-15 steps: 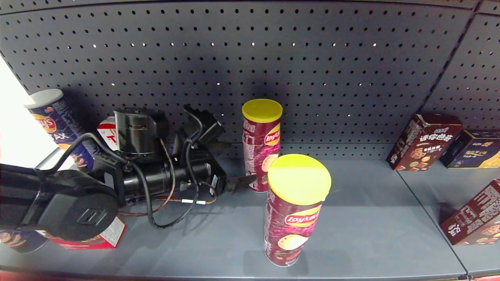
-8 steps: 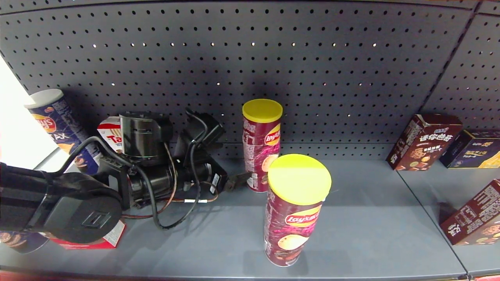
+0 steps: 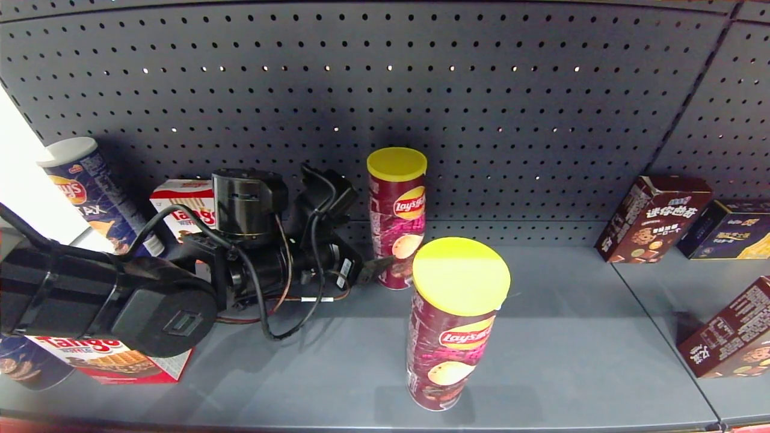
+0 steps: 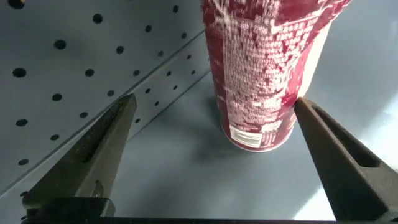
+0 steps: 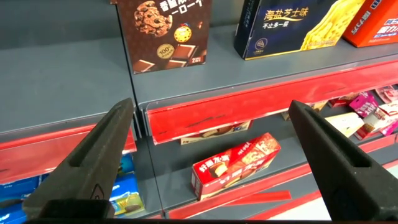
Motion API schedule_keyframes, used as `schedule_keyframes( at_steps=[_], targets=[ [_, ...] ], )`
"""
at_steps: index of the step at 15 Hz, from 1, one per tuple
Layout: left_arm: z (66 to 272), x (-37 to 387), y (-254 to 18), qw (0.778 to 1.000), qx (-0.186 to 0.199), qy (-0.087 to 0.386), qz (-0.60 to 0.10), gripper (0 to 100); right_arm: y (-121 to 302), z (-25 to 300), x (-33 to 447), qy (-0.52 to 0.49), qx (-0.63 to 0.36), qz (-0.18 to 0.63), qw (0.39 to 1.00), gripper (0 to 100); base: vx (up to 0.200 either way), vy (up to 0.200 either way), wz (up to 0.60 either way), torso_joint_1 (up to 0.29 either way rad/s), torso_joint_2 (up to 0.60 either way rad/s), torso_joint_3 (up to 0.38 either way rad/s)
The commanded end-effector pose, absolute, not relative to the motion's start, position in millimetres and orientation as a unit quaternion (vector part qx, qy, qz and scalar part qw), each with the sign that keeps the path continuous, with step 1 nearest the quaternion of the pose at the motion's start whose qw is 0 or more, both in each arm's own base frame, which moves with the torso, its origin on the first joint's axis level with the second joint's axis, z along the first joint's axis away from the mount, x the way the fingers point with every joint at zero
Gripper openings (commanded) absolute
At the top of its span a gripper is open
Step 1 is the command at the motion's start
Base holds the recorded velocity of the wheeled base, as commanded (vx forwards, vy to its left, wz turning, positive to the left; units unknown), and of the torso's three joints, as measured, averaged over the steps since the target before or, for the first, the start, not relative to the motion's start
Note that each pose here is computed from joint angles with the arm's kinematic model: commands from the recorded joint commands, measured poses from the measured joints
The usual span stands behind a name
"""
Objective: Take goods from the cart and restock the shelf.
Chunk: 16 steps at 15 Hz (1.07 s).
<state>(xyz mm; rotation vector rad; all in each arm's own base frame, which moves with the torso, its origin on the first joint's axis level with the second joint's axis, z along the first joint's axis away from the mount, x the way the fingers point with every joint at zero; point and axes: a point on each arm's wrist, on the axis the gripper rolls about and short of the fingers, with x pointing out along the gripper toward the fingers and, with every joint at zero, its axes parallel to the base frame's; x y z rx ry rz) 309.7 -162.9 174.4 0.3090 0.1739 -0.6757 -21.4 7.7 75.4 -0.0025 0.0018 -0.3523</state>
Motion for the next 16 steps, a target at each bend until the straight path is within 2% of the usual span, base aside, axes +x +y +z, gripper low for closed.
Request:
schedule_keyframes(
  at_steps=[1,12,16],
  targets=[
    [172,312,-162,0.929,0.151,0.088,-0.327,100,8,75,-21,0.001,-0.001,-0.175,0.985,100,0.000,0.000,0.00,0.000,0.00,0.000],
    [175,318,-156,0.945,0.154,0.080,-0.279,100,8,75,-21,0.000,-0.002,-0.175,0.984,100,0.000,0.000,0.00,0.000,0.00,0.000],
    [174,323,-152,0.955,0.159,0.085,-0.237,100,8,75,-21,0.001,-0.001,-0.175,0.985,100,0.000,0.000,0.00,0.000,0.00,0.000]
  ],
)
